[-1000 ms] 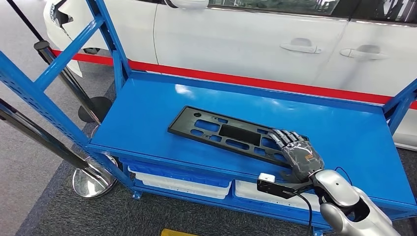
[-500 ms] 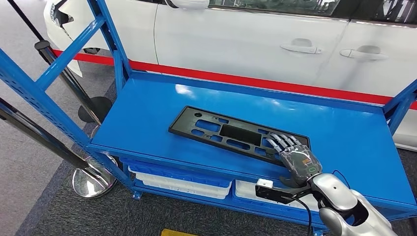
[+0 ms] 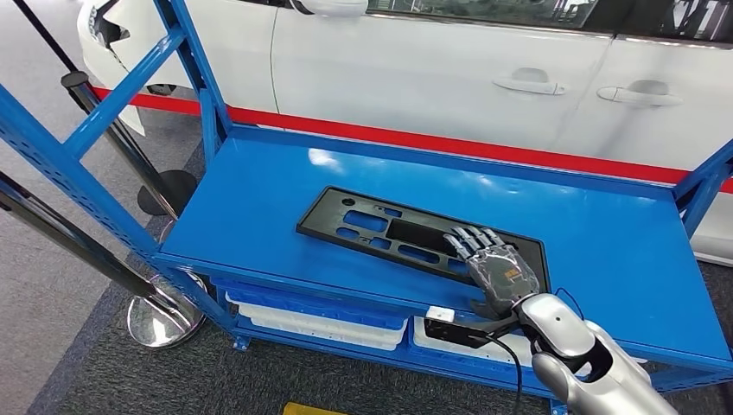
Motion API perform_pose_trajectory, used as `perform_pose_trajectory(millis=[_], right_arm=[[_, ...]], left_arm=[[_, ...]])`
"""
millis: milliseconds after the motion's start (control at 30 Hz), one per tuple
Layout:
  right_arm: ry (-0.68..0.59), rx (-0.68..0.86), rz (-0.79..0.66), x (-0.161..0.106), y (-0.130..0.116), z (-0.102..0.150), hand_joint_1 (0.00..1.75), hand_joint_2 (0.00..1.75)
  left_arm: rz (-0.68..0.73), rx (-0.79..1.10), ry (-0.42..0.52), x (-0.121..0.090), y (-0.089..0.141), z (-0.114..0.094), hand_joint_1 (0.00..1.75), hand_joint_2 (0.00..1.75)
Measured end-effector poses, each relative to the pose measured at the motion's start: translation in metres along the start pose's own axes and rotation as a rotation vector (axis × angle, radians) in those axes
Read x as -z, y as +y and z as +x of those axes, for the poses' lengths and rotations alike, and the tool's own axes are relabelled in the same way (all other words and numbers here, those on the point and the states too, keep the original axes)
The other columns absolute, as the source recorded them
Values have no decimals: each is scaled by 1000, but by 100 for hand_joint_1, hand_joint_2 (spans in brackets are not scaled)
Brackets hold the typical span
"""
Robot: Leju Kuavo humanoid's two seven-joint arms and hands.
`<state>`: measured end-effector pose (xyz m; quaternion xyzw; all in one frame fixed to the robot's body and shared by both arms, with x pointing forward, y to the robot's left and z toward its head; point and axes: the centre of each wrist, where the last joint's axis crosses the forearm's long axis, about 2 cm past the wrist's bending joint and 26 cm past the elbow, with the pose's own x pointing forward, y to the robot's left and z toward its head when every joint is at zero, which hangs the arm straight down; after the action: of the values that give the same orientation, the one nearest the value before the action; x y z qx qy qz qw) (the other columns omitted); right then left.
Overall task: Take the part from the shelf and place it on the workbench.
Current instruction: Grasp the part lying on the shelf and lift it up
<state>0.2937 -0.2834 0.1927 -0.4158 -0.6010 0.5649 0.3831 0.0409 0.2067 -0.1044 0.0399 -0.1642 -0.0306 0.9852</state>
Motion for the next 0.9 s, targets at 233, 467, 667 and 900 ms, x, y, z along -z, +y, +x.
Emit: perform_pose_trajectory(millis=[233, 467, 667, 900], right_arm=[[35, -5, 31, 18, 10, 4, 89, 175], [83, -24, 61, 23, 20, 1, 162, 175], [112, -28, 58, 25, 22, -5, 161, 175], [151, -22, 52, 23, 21, -13, 156, 175]], left_arm=[[-2, -1, -2, 0, -2, 0, 0, 0], [-1, -11, -3, -1, -4, 0, 0, 0], [-1, -17, -6, -1, -5, 0, 0, 0], [-1, -21, -8, -1, -5, 0, 0, 0]])
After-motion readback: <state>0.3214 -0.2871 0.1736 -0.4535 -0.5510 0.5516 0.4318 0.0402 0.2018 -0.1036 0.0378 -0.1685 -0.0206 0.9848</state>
